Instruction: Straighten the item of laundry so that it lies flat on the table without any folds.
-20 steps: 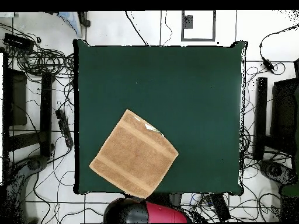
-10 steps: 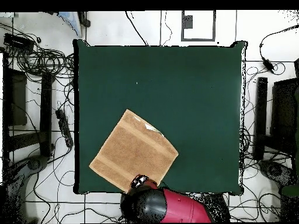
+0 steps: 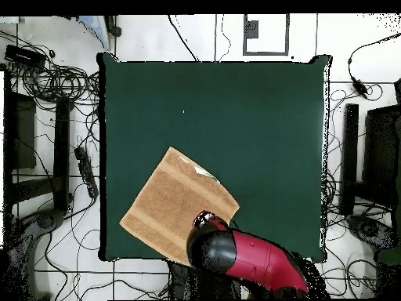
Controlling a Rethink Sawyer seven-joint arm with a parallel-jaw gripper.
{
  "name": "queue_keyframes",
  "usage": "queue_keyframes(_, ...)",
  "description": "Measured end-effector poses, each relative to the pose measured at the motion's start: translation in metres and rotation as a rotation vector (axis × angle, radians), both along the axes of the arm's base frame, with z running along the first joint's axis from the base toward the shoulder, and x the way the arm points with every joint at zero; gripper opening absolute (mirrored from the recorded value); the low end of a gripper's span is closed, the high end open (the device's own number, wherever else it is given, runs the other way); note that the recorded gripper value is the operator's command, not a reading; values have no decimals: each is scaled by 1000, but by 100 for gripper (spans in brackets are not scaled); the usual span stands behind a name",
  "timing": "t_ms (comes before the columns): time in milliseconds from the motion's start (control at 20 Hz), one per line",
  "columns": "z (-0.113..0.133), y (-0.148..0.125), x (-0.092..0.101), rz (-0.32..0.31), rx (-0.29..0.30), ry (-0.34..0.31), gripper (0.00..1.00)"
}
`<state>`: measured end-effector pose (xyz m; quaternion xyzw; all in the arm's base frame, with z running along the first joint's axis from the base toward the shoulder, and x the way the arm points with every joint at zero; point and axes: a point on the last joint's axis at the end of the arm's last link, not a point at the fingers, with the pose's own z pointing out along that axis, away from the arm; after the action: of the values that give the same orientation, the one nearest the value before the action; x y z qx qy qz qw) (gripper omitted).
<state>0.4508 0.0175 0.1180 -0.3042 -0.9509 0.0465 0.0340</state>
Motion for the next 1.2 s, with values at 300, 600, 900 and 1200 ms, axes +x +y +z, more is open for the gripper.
queue_keyframes(300,-24,-14,13,24,-3,20,100)
queue_keyframes(600,-36,-20,21,48,-9,24,100)
queue_keyframes(900,-44,-22,29,71,-14,21,100)
queue_keyframes(1200,-61,-25,48,110,-7,-1,100)
